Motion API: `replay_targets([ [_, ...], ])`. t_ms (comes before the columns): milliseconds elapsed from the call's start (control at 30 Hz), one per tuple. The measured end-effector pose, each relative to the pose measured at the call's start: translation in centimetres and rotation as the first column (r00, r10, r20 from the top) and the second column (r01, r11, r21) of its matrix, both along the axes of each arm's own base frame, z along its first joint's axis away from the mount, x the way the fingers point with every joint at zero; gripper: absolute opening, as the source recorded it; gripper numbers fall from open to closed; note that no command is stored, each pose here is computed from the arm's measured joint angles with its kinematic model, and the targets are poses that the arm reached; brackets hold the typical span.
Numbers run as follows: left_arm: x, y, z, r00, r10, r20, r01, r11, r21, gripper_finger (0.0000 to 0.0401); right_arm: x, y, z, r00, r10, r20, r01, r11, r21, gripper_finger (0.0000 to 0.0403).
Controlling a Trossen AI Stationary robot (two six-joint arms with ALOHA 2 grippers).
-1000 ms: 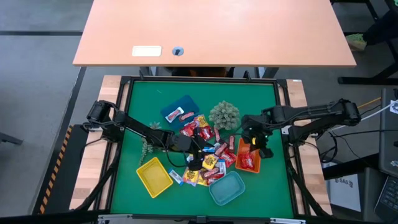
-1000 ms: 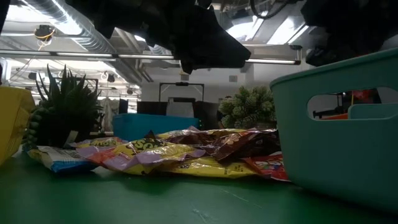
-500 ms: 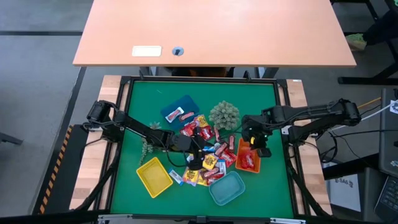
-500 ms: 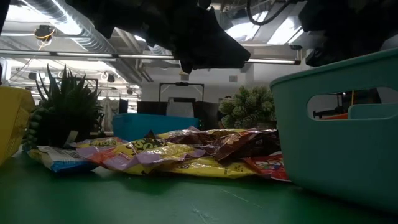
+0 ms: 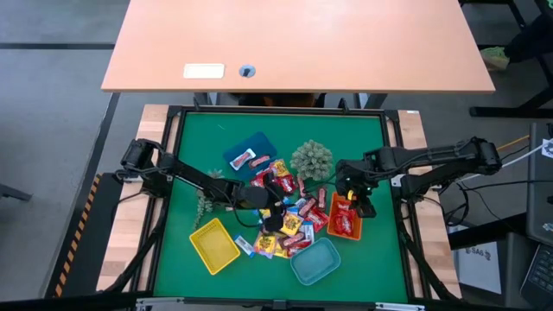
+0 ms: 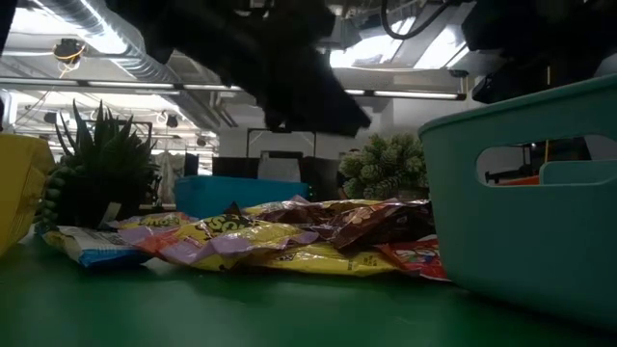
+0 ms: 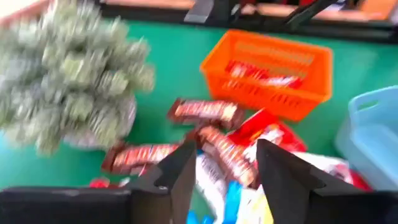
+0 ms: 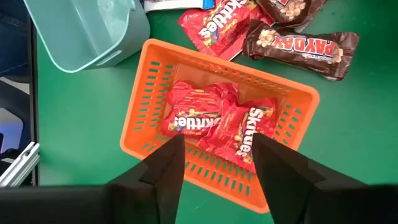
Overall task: Sort candy
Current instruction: Put the yellow candy into the yellow bin
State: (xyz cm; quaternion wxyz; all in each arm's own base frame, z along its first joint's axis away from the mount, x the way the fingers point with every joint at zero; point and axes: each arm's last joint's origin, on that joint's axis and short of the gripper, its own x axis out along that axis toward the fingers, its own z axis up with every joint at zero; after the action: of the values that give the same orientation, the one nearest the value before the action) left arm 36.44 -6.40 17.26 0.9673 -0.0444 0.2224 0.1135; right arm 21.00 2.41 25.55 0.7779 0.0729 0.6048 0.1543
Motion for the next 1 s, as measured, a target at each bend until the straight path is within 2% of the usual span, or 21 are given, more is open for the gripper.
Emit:
replay_targets([
  [167, -0.4, 1.0, -1.0, 0.993, 0.060, -0.101, -0.065, 0.997, -0.041, 0.0217, 0.0, 0.0, 0.0, 1.000, 0.000, 0.000, 0.000, 1.000, 0.000, 0.0191],
  [300, -1.1, 1.7, -1.9, 0.972, 0.112, -0.205, -0.127, 0.990, -0.063, 0.0240, 0.0, 0.0, 0.0, 1.000, 0.000, 0.000, 0.000, 1.000, 0.000, 0.0191],
  [500, -1.9, 2.3, -2.8, 0.934, 0.161, -0.321, -0.192, 0.979, -0.069, 0.0240, 0.0, 0.0, 0.0, 1.000, 0.000, 0.000, 0.000, 1.000, 0.000, 0.0191],
  [1000, -2.7, 2.4, -3.4, 0.895, 0.170, -0.412, -0.207, 0.977, -0.046, 0.0237, 0.0, 0.0, 0.0, 1.000, 0.001, 0.001, -0.001, 1.000, 0.001, 0.0191],
])
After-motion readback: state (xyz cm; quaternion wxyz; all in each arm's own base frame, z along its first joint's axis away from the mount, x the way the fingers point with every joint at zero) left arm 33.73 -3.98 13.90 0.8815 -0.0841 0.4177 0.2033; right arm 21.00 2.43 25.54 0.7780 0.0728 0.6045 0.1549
